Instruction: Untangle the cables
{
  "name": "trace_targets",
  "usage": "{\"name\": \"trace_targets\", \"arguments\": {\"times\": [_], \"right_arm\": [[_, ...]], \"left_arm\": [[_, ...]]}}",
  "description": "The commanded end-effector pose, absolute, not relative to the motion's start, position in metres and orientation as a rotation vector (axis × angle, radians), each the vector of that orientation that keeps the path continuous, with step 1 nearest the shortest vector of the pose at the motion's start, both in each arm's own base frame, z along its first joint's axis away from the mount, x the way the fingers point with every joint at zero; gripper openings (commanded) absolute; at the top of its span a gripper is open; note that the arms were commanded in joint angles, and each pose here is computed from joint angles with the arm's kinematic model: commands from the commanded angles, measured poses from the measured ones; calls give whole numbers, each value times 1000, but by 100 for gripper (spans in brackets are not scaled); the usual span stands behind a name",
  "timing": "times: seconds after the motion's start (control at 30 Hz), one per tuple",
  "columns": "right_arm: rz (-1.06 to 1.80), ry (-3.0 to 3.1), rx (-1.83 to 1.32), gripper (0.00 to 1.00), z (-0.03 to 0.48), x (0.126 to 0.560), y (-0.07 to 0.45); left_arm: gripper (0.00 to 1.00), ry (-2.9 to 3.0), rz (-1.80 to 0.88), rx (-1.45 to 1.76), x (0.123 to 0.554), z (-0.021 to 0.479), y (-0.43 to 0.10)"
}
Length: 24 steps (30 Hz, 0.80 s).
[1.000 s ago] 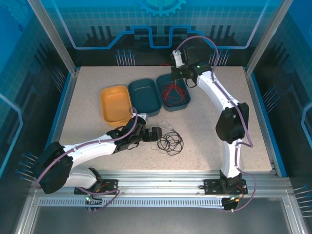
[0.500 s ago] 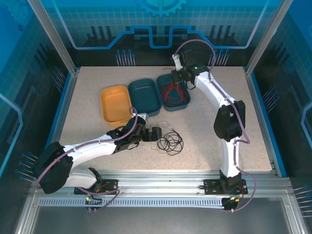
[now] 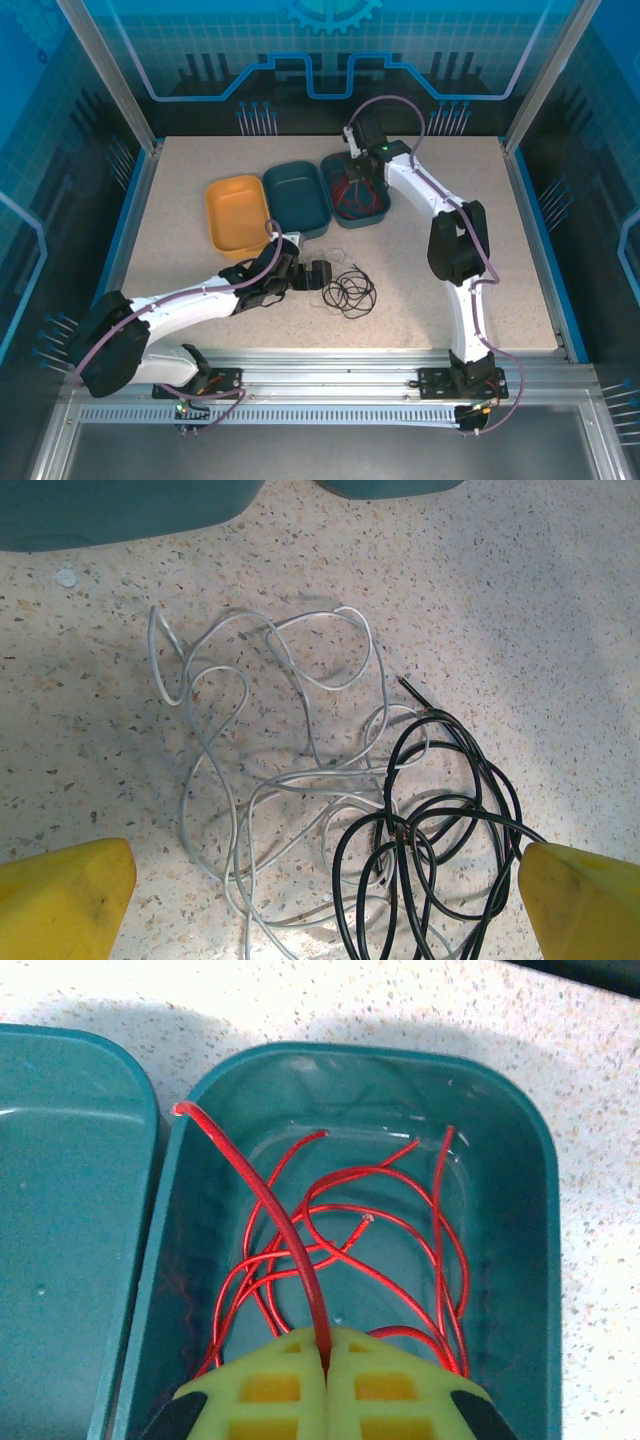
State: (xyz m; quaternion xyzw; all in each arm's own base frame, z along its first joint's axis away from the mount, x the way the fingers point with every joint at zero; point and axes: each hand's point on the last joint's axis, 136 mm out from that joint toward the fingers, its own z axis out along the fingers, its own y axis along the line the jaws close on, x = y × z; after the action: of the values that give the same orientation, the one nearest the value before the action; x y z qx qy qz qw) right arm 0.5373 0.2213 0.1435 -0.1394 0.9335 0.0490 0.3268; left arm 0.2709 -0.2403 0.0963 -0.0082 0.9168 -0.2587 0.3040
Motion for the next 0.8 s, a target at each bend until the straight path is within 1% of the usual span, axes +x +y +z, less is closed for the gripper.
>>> {"name": "trace_targets", "arguments": {"times": [0.0, 0.27, 0.47, 0.77], "right_arm": [[100, 2491, -268, 0, 126, 537, 218], [133, 2540, -227, 1, 104, 535, 222], [88, 2570, -203, 2, 95, 535, 216], [61, 2610, -161, 8, 89, 535, 205]], "left_arm": [[99, 2422, -669, -23, 269, 99, -236], [99, 2425, -657, -31, 268, 97, -233], [99, 2422, -655, -36, 267, 97, -231], [99, 2419, -649, -39, 266, 97, -229]]}}
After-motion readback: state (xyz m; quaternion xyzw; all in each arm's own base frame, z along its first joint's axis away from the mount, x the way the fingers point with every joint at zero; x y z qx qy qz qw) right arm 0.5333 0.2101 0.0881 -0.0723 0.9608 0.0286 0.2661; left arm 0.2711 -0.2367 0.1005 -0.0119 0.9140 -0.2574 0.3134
